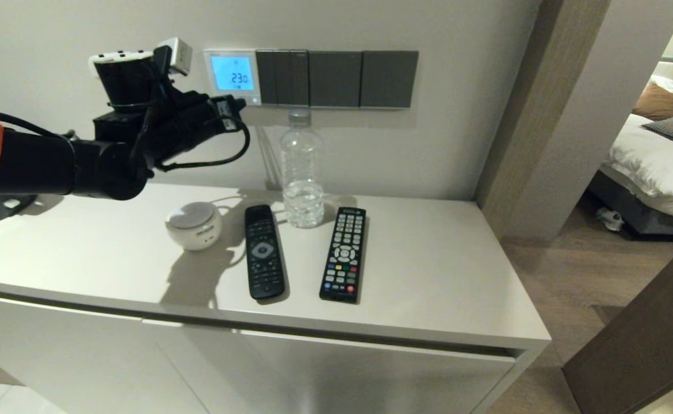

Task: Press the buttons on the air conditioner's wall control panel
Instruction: Press the temperature increase button, then turn off the central air conditioner

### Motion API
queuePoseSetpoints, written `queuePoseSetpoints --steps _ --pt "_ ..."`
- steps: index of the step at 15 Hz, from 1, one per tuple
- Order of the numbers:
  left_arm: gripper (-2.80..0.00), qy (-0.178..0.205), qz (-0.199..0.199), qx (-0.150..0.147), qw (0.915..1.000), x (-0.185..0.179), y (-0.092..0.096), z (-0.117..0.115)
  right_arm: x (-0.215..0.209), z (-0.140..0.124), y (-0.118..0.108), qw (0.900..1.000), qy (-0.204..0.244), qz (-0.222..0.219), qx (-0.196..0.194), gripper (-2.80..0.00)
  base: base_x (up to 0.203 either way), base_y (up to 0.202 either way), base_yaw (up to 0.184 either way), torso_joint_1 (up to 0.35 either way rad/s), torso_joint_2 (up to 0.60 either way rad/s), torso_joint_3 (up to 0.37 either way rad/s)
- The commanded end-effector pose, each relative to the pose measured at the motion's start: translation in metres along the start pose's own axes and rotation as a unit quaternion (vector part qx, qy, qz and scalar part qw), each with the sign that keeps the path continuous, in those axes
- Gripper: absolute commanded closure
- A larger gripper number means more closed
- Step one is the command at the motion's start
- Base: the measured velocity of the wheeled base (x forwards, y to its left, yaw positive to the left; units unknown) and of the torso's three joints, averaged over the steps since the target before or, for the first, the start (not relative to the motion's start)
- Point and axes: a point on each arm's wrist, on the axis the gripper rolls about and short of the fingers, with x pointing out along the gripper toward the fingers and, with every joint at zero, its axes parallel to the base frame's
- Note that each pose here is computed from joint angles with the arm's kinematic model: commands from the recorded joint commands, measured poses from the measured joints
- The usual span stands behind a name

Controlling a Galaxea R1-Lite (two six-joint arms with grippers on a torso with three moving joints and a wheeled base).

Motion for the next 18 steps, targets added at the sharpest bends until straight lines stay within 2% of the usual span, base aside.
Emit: queuePoseSetpoints --steps 1,4,8,13,16,18 --pt "0.0 0.003 0.001 -0.002 1.0 0.003 0.001 -0.004 0.0 0.0 0.0 1.0 0.001 0.0 0.0 0.0 0.0 0.0 0.0 0.0 0.0 0.0" --pt "0.0 -0.004 0.0 -0.001 1.0 -0.004 -0.001 0.002 0.0 0.0 0.0 1.0 0.001 0.0 0.0 0.0 0.0 0.0 0.0 0.0 0.0 0.0" --pt "0.0 -0.019 -0.003 0.002 0.9998 -0.028 -0.01 0.024 0.0 0.0 0.0 1.0 0.001 0.0 0.0 0.0 0.0 0.0 0.0 0.0 0.0 0.0" --pt "0.0 -0.043 0.004 0.006 0.999 -0.091 -0.029 0.058 0.0 0.0 0.0 1.0 0.001 0.001 0.0 0.0 0.0 0.0 0.0 0.0 0.0 0.0" --pt "0.0 -0.027 0.026 0.004 0.9993 -0.145 -0.038 0.054 0.0 0.0 0.0 1.0 0.001 0.0 0.0 0.0 0.0 0.0 0.0 0.0 0.0 0.0" --pt "0.0 -0.005 0.045 0.003 0.999 -0.187 -0.041 0.038 0.0 0.0 0.0 1.0 0.001 0.0 0.0 0.0 0.0 0.0 0.0 0.0 0.0 0.0"
